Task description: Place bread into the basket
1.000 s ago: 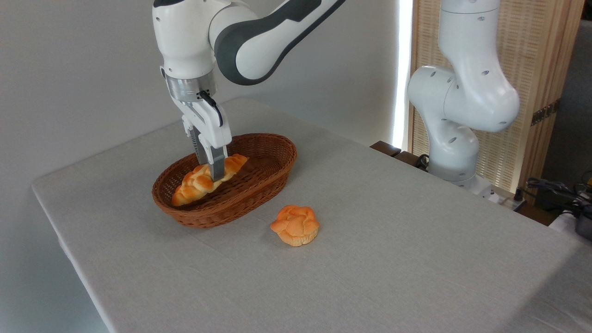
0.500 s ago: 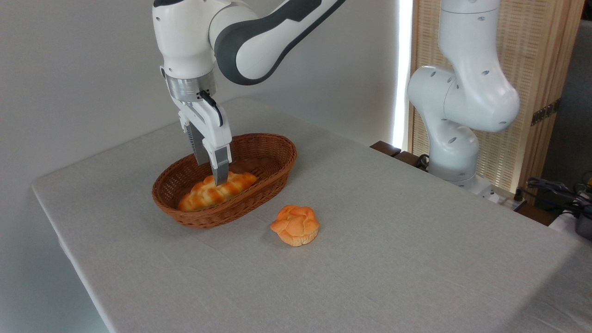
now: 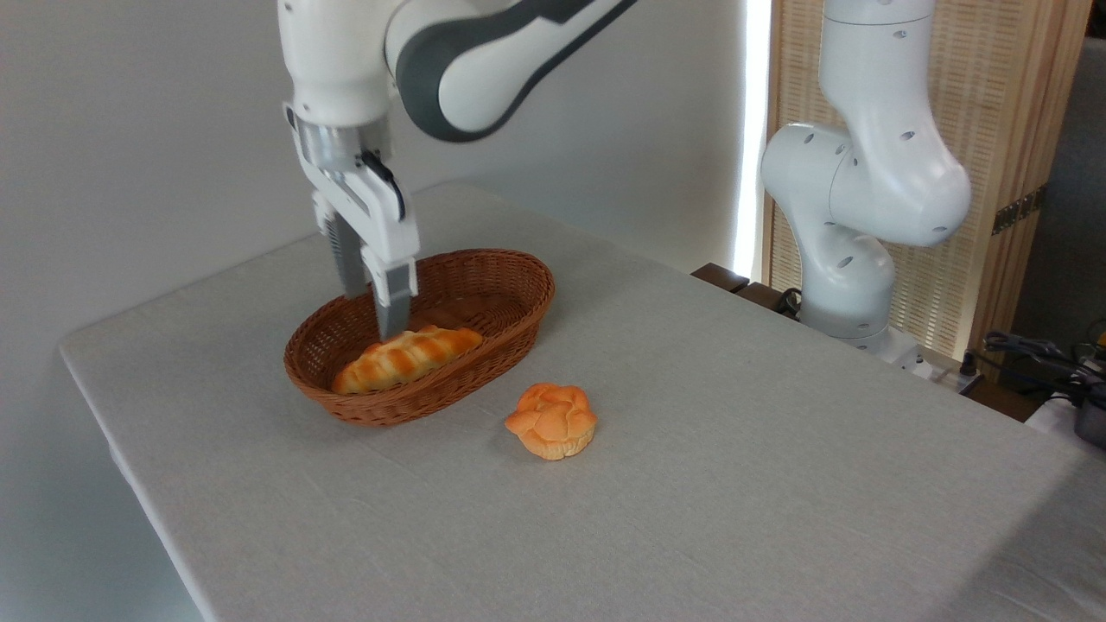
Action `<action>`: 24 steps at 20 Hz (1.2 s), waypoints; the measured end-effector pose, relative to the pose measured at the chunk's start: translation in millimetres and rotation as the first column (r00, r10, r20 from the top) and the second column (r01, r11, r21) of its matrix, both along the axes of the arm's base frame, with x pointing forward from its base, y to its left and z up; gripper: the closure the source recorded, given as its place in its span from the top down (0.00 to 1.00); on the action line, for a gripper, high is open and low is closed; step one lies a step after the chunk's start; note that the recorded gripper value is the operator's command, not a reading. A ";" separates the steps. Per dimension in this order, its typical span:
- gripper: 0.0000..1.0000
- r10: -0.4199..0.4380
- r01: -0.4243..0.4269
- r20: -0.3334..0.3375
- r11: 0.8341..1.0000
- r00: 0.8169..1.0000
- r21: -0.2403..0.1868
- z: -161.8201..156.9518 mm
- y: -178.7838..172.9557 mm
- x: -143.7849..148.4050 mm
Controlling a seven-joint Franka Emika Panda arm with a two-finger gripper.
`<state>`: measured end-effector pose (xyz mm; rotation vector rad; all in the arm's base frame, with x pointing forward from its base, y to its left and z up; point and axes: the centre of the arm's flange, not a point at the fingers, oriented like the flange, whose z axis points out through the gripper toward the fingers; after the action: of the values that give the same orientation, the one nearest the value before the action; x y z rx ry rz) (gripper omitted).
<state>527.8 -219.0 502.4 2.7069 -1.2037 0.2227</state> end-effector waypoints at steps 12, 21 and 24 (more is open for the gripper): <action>1.00 0.083 -0.083 -0.020 0.997 0.996 0.009 127.2 167.4 25.6; 1.00 0.093 -0.091 -0.036 0.994 0.995 0.062 131.1 181.4 28.8; 1.00 0.082 -0.080 -0.037 0.995 0.996 0.063 130.1 175.5 29.0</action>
<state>556.8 -43.5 632.6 2.8022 -1.1090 0.1433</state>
